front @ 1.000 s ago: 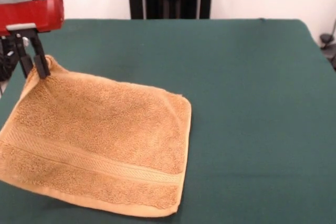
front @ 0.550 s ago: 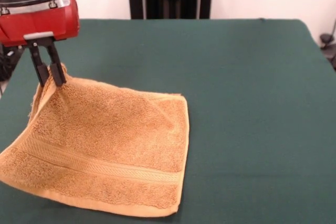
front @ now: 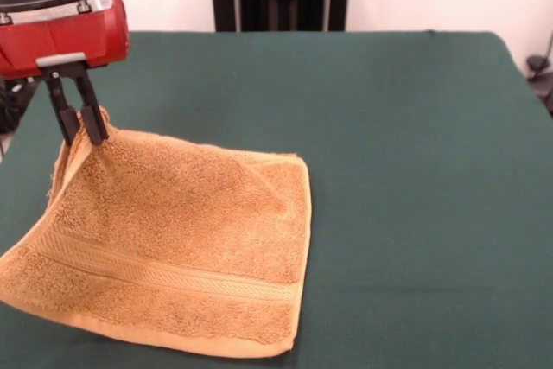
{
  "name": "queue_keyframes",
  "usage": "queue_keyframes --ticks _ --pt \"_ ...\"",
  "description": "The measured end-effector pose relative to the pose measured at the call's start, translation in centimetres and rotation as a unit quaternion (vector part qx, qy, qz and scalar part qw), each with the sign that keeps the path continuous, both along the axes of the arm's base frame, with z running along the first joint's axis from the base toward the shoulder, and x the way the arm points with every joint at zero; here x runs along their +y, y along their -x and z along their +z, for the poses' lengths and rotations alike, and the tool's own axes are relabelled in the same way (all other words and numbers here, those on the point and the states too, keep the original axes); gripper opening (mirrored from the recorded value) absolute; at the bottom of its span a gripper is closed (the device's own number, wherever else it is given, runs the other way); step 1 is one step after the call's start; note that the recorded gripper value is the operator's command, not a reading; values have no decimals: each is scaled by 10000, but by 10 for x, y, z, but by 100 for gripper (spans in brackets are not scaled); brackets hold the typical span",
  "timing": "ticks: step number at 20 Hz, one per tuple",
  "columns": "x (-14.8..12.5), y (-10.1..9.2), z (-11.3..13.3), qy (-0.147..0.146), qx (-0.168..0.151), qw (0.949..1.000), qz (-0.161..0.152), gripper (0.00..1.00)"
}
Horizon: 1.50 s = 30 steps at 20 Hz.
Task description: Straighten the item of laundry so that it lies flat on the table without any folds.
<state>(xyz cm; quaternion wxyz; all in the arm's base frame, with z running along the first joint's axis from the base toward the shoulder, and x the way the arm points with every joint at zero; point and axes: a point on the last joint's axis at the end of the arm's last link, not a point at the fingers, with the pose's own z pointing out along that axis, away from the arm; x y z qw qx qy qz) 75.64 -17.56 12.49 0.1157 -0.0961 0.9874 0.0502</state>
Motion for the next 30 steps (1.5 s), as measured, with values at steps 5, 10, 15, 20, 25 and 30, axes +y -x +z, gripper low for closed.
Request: queue_keyframes --ticks 5,10,15,20,25,30 --pt "1 -1 0 -9 -14 10000 20 0" --pt "1 -2 1 134 -6 9998 151 0" --pt "-4 -5 3 292 -44 9993 239 0" --pt "-11 -6 4 502 -82 9981 357 0" --pt "-13 -5 4 555 -61 9976 398 0" --pt "-12 -3 3 518 36 9978 423 0"
